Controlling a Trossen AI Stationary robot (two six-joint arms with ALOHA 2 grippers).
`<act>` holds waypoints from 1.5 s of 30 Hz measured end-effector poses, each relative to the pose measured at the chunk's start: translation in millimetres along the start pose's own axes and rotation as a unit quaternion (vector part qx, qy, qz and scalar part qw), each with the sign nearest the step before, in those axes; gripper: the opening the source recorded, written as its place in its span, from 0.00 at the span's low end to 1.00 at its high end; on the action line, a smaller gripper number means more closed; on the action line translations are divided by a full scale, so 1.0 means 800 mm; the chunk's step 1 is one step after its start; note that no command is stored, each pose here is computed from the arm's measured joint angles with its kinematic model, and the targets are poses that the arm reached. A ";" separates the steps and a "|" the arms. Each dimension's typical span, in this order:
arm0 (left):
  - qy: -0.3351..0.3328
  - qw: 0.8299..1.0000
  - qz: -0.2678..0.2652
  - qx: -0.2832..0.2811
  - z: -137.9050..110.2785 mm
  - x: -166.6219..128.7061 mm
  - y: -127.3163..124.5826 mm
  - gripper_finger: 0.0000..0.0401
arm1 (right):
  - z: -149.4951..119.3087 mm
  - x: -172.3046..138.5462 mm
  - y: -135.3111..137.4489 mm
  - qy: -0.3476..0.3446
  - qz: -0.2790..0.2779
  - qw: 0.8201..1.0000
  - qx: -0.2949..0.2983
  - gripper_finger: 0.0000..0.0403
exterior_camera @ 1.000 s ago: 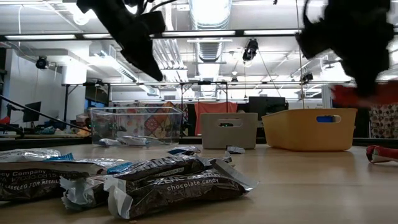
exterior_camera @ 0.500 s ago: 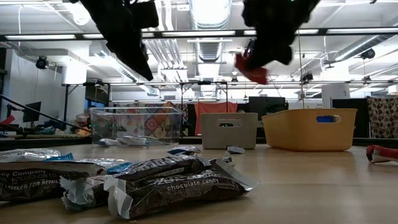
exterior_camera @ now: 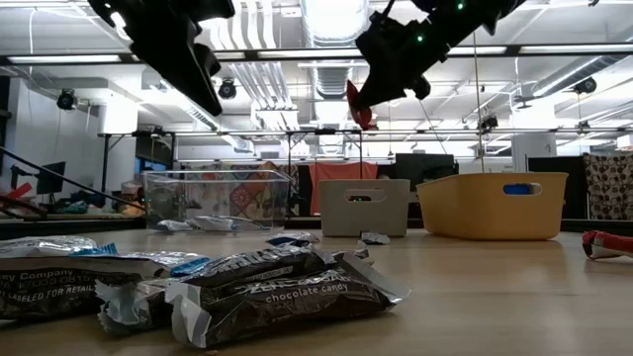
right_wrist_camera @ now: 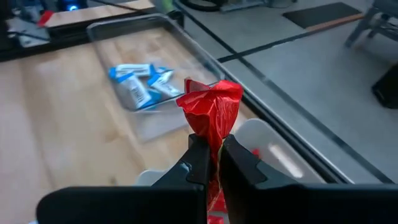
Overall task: Organize candy in baskets
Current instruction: Put the red chocolate into the gray bin, then put the brown chocolate into the yellow bin
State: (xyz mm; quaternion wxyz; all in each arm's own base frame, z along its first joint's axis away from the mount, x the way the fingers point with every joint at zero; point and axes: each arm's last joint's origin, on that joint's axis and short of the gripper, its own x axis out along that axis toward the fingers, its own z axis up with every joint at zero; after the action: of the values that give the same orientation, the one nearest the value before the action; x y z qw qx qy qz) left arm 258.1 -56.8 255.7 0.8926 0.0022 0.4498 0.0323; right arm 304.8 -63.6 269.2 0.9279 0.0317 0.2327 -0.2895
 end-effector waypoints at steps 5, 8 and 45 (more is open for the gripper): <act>-0.010 1.000 -0.011 0.005 0.000 -0.002 -0.011 0.29 | 0.001 0.006 -0.015 0.001 -0.018 1.000 0.021 0.08; -0.034 0.999 -0.020 0.004 0.005 -0.002 -0.015 0.29 | 0.002 0.006 -0.017 0.002 -0.019 1.000 0.023 0.13; -0.051 0.997 0.038 -0.033 -0.028 0.031 -0.010 0.29 | -0.019 -0.016 0.055 0.191 0.138 0.969 0.081 0.31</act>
State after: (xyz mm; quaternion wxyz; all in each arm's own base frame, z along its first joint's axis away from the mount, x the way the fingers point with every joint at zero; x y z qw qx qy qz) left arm 255.6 -63.9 222.2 0.9122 -0.0084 0.4018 0.0804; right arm 313.3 -17.1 258.0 0.8916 0.1930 0.3749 -0.1653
